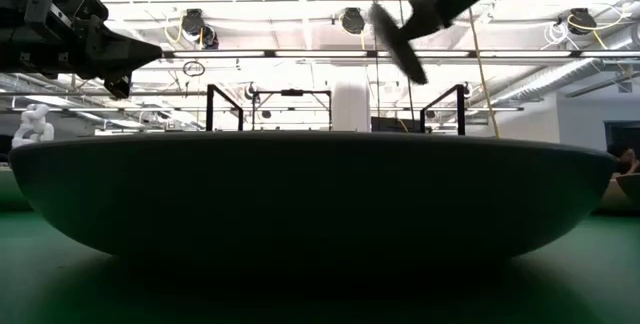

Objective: Place and stack plates onto a shelf
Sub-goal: Put the top black plate on the shelf

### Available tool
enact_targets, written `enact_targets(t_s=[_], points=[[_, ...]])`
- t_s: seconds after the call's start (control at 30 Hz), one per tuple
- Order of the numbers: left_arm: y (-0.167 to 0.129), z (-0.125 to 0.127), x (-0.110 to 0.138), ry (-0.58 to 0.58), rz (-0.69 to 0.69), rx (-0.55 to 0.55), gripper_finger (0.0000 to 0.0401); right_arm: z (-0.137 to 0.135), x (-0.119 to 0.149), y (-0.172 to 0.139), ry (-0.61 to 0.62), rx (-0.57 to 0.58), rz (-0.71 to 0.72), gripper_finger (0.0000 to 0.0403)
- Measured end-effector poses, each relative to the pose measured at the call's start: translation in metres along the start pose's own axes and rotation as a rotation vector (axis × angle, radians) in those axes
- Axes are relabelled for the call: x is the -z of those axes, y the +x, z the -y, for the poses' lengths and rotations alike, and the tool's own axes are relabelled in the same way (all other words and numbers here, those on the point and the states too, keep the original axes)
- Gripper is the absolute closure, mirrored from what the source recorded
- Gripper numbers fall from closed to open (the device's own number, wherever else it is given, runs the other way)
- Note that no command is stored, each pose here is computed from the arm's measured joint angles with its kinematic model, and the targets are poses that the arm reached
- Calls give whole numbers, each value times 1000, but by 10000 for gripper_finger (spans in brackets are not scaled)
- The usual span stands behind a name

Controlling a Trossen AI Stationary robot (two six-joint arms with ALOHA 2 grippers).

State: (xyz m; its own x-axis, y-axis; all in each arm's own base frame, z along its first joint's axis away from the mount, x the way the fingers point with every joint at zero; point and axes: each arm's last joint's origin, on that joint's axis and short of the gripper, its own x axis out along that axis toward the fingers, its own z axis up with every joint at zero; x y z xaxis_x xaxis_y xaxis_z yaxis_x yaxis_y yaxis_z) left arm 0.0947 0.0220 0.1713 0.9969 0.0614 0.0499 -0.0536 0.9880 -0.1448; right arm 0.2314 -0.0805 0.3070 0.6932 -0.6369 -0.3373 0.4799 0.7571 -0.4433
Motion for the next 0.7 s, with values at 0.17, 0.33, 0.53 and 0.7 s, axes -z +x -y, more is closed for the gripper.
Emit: enact_targets(t_s=[0.17,0.33,0.53,0.7], points=[[0,0,0,0,0,0,387,-32,11,24,-125,-170,-78,402],[0,0,0,0,0,0,387,-50,33,46,-171,-223,-242,403],[0,0,0,0,0,0,387,-64,57,67,-206,-258,-401,403],[0,0,0,0,0,0,387,-73,71,73,-225,-285,-497,403]])
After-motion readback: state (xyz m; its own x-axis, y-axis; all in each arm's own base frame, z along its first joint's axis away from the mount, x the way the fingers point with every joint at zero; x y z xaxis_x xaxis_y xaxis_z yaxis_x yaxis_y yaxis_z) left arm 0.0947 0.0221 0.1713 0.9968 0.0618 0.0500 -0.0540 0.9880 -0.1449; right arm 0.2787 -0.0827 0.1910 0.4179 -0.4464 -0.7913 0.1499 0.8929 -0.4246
